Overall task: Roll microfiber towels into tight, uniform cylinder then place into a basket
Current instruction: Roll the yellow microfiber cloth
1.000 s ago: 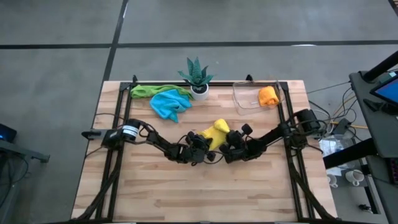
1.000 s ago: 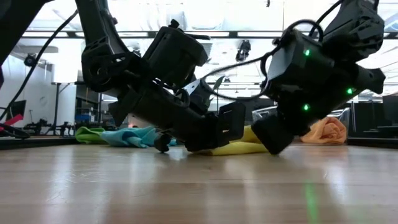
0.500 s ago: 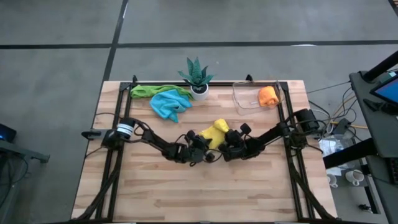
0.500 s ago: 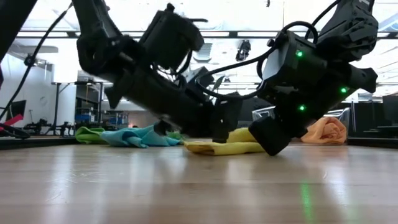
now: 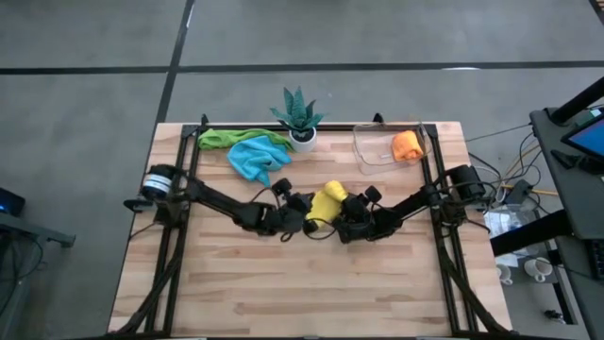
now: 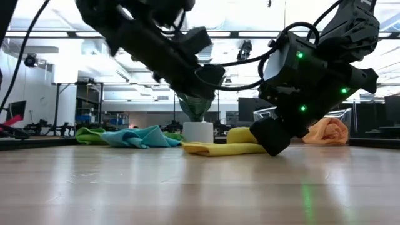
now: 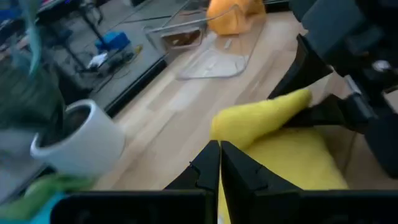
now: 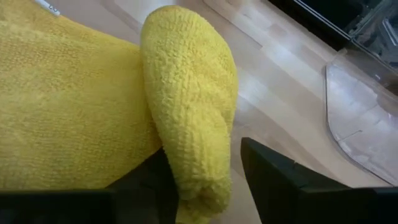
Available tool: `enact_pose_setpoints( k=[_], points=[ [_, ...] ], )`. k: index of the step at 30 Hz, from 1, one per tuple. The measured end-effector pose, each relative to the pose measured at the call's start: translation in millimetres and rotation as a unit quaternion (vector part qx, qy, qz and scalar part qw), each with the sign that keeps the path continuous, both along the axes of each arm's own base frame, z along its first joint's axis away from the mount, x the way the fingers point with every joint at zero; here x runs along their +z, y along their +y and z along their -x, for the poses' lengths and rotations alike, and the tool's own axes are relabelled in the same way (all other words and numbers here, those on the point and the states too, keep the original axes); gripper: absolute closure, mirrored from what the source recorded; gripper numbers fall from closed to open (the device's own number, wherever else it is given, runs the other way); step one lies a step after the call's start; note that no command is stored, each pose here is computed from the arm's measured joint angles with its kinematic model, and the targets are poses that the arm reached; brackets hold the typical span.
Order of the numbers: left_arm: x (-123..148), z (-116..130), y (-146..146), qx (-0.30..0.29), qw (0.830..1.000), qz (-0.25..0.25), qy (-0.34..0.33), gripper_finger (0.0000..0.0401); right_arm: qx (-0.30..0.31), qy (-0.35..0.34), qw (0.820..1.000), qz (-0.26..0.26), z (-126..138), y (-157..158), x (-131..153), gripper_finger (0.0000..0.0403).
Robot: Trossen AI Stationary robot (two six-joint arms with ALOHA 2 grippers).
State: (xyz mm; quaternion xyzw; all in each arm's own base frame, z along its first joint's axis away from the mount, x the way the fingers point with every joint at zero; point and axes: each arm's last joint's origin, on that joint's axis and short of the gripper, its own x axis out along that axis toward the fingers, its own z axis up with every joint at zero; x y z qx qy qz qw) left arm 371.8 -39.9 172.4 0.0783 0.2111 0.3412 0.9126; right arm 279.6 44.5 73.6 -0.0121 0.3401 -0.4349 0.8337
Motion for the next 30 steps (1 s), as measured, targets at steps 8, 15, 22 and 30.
enact_pose_setpoints(
  k=[8, 15, 22, 30],
  points=[
    [-21.5, -28.9, 51.9, -0.192, 0.980, 0.036, -0.043, 0.0401, 0.010, 0.006, 1.000, 0.003, -0.8, 0.8, 2.9, 0.0230],
    [-49.1, -39.7, 87.1, -0.173, 0.981, 0.046, -0.074, 0.0401, 0.011, 0.006, 1.000, 0.003, -0.8, 1.1, 3.1, 0.0230],
    [-68.3, -43.5, 90.7, -0.179, 0.977, 0.085, -0.071, 0.0401, 0.014, 0.009, 1.000, 0.005, -1.0, 1.3, 3.3, 0.0231],
    [-81.1, -41.3, 91.2, -0.165, 0.981, 0.085, -0.057, 0.0401, 0.017, 0.009, 1.000, 0.005, -1.1, 1.4, 5.0, 0.0231]
  ],
)
